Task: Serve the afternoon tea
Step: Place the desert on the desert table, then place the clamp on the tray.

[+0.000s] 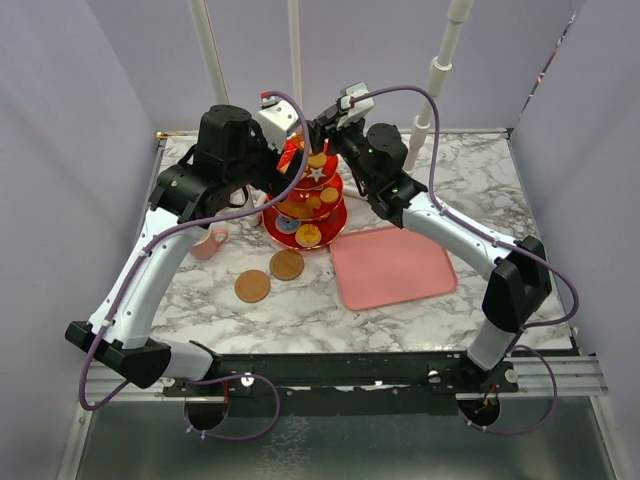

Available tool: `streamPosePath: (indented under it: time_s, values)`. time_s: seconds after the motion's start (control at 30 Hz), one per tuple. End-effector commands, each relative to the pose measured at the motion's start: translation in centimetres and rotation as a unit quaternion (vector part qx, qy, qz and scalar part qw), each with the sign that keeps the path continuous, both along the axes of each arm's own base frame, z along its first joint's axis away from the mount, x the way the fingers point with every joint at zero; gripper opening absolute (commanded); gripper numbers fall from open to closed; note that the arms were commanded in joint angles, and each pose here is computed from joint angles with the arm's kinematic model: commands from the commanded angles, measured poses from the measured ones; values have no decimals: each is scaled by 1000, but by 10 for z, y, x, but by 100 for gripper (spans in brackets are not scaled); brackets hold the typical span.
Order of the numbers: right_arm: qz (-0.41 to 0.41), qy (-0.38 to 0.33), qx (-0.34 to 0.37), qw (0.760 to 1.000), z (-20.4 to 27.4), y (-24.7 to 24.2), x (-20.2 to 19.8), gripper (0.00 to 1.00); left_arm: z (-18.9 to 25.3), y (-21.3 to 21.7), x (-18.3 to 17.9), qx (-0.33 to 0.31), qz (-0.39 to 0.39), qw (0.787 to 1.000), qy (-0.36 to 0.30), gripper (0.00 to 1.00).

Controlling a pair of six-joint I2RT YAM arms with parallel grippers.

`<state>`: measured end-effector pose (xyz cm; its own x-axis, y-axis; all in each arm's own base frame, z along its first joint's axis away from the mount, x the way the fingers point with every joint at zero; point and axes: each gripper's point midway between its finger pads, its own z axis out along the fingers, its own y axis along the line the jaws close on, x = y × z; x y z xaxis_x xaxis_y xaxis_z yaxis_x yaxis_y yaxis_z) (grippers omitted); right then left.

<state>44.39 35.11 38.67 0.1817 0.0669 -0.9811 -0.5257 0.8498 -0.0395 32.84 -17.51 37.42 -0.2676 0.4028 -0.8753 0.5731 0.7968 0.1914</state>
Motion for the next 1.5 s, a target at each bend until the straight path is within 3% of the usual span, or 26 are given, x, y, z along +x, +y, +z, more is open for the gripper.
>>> streamPosePath:
  time_s: [0.0,0.33,0.5,0.6,0.77,0.93,1.2,1.47]
  values:
    - [-4,-25,23,999,27,-10,-7,62,14,1,-6,-10,-7,1000,-14,99]
    - [-65,-44,48,996,67,-72,-43,61,15,-3,-7,-17,-16,1000,-10,99]
    - [-96,24,62,993,39,-113,-75,60,16,-4,-7,-16,-18,1000,-13,99]
    - [-118,111,70,984,2,-136,-97,58,16,-2,-8,-12,-18,1000,-15,99]
    - [-149,285,63,945,-86,-160,-138,55,13,-2,-9,-9,-22,1000,-11,99]
    - [-149,399,92,900,-143,-164,-174,55,10,-2,-11,-4,-26,1000,-10,99]
    - [-213,479,178,833,-194,-174,-189,57,16,0,-15,-3,-31,999,-20,99]
    - [-253,541,241,765,-239,-170,-164,57,14,1,-22,-2,-41,999,-20,99]
